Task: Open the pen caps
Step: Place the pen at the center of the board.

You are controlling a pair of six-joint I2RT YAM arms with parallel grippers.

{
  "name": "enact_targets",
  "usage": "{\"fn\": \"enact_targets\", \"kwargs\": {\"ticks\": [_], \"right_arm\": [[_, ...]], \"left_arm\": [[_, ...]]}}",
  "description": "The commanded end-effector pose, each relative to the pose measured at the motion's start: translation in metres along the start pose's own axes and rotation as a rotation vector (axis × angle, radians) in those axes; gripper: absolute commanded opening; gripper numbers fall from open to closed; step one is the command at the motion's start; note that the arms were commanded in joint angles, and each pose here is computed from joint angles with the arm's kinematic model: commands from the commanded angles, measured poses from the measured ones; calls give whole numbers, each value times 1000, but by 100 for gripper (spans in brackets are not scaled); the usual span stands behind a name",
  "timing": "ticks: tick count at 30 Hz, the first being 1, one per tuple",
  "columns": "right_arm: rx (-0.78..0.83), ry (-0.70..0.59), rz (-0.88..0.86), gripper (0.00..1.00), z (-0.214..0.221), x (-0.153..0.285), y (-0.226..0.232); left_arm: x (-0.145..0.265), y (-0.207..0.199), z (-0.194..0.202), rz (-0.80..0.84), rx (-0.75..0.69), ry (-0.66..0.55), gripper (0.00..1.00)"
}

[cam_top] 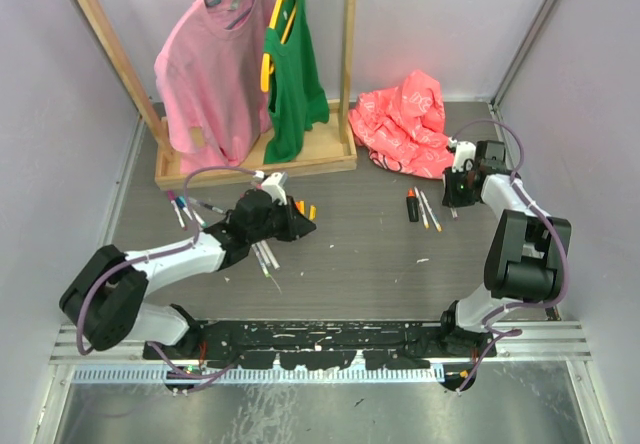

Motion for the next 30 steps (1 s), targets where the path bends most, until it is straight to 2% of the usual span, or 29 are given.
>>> {"fn": "enact_targets", "kwargs": {"ticks": [1, 14, 24, 30], "right_arm": [[35, -3, -25, 2, -12, 5, -2], [63, 24, -83, 3, -10, 7, 4], [64, 92, -94, 3, -2, -5, 5], [65, 91, -92, 4, -3, -5, 4]], "left_arm": [[-7, -9, -12, 3, -2, 8, 0], [-37, -1, -13, -478, -23, -20, 0], [-70, -9, -17, -477, 35, -36, 0], [-92, -2, -11, -558, 13, 26, 0]]}}
Point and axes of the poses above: each gripper's point midway between its finger pads, its own x axis back along the fingers, its own y axis along the line the jaws close on, z = x × y, the point moved 6 cm from there along x, back along the fingers, and after that the axes turned 2 degrees about -x, right-handed, at the moved point
